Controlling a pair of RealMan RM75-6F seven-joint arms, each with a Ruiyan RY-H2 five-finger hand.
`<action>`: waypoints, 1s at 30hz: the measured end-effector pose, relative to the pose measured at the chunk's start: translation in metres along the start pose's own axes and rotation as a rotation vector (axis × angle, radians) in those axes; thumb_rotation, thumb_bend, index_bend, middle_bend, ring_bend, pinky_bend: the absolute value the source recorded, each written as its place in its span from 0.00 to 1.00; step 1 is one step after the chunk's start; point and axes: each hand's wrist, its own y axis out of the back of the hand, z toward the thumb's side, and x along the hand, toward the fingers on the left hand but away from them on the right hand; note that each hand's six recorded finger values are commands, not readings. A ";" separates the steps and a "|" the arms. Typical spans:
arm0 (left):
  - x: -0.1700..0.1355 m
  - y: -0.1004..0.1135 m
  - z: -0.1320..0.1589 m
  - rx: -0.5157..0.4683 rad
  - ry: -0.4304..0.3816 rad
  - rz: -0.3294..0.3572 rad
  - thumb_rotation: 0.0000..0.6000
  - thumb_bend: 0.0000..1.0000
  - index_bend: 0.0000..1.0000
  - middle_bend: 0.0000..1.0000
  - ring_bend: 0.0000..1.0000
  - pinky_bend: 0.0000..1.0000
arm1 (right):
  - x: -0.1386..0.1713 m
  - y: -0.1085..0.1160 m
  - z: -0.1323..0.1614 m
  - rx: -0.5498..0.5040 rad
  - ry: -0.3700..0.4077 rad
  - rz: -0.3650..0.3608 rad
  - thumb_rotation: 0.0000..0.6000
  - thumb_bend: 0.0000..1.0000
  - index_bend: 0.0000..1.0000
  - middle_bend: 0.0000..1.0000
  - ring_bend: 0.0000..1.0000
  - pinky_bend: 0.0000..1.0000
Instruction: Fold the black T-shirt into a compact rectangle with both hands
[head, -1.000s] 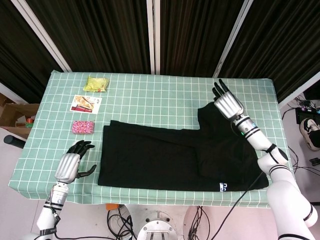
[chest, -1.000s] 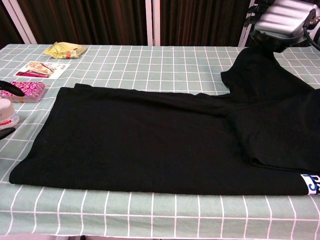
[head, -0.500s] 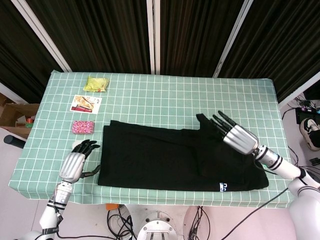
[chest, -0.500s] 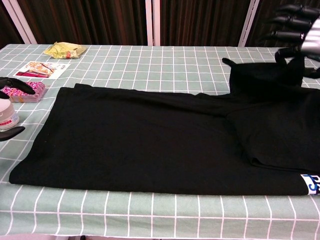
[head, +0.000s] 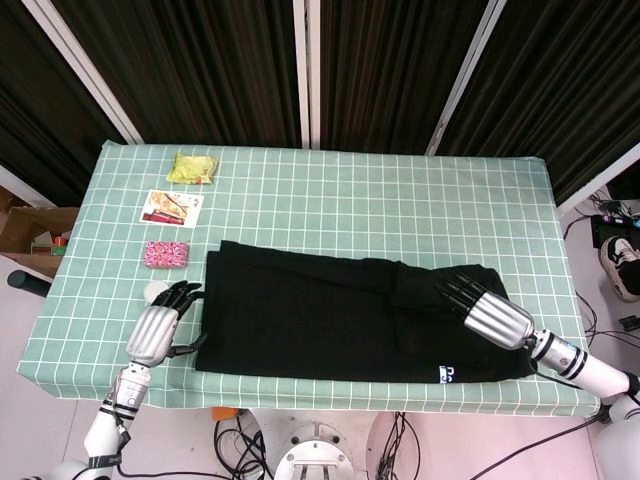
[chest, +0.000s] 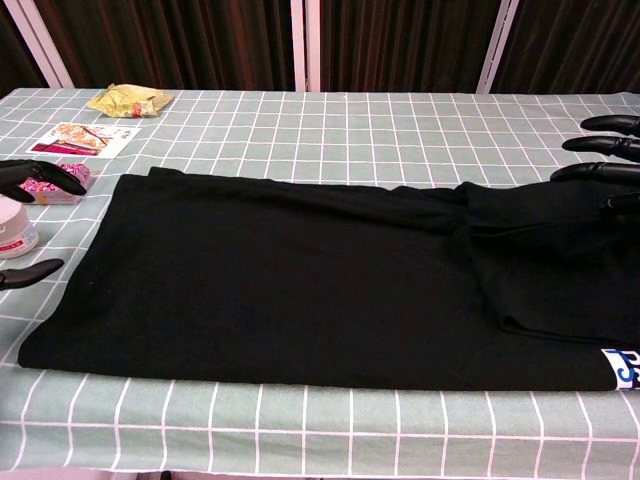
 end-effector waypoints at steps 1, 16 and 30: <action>0.000 0.000 0.000 0.001 0.000 -0.001 0.85 0.26 0.24 0.14 0.09 0.20 | 0.001 -0.001 0.000 0.002 -0.001 0.004 1.00 0.41 0.51 0.14 0.00 0.00; 0.005 0.010 -0.013 0.102 0.006 -0.004 0.98 0.26 0.24 0.14 0.09 0.20 | 0.026 -0.009 0.006 -0.135 -0.156 0.026 1.00 0.00 0.00 0.00 0.00 0.00; 0.042 0.026 -0.038 0.479 -0.125 -0.062 1.00 0.26 0.27 0.15 0.09 0.20 | 0.049 0.055 -0.046 -0.324 -0.449 -0.221 1.00 0.00 0.00 0.00 0.00 0.00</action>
